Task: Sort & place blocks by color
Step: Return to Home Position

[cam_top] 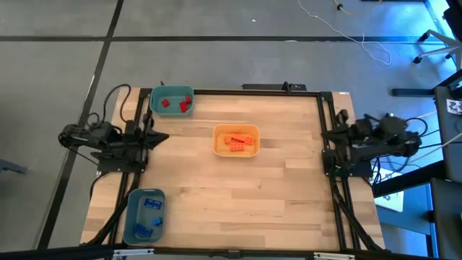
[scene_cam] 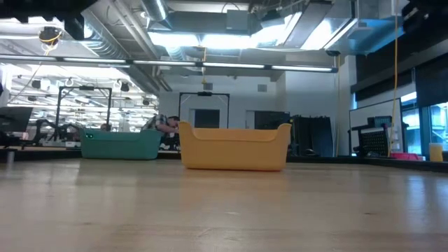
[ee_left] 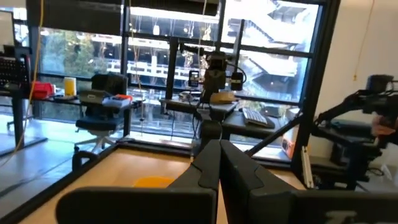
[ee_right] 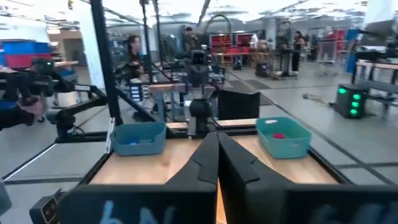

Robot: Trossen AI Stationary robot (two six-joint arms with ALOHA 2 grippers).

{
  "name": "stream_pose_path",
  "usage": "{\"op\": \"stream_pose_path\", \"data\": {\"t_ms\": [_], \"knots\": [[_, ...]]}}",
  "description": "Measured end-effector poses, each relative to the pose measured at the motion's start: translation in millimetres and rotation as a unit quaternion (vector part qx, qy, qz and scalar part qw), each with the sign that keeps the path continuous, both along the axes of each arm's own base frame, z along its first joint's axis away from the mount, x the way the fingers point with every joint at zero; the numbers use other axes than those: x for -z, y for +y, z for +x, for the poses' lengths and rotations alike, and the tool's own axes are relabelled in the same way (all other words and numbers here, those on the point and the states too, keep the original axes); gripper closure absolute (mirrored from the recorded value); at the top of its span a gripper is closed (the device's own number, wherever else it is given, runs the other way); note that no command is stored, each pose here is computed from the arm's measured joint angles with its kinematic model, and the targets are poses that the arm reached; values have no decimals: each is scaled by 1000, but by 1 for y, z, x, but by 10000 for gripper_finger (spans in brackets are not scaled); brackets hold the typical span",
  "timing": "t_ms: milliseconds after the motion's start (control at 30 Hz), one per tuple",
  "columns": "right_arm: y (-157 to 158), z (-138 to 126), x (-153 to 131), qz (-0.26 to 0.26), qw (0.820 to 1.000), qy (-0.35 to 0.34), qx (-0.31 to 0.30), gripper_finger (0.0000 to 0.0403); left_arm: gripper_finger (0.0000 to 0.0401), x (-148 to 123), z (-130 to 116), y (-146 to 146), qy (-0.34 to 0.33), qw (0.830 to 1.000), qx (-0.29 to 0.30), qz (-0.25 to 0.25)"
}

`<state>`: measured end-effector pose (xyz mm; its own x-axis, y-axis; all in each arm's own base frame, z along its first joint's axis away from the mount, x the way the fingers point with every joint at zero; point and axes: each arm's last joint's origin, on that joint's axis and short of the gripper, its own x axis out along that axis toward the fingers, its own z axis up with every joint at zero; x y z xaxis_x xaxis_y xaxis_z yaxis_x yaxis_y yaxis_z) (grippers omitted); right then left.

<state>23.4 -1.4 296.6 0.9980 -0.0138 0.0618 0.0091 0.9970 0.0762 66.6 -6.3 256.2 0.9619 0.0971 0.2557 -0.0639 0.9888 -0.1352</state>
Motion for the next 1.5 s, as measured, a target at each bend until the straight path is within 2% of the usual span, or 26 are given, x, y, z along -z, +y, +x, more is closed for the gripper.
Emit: {"op": "stream_pose_path", "data": {"t_ms": [133,500,633,767,1067,1500], "knots": [[6,23,20,-6,1000,-22,-21,403,401,22,11,-3,7,1000,-1,5],[13,59,86,-1,999,7,-32,403,401,74,27,-6,43,999,2,0],[15,68,110,-4,999,18,-32,403,401,76,28,-6,58,998,0,7],[16,73,128,-21,999,11,-31,403,401,77,28,-6,64,997,-6,40],[16,73,126,-27,999,12,-31,403,401,84,29,-7,105,992,-9,64],[16,73,126,-26,999,12,-30,385,401,85,29,-6,109,988,-19,105]]}}
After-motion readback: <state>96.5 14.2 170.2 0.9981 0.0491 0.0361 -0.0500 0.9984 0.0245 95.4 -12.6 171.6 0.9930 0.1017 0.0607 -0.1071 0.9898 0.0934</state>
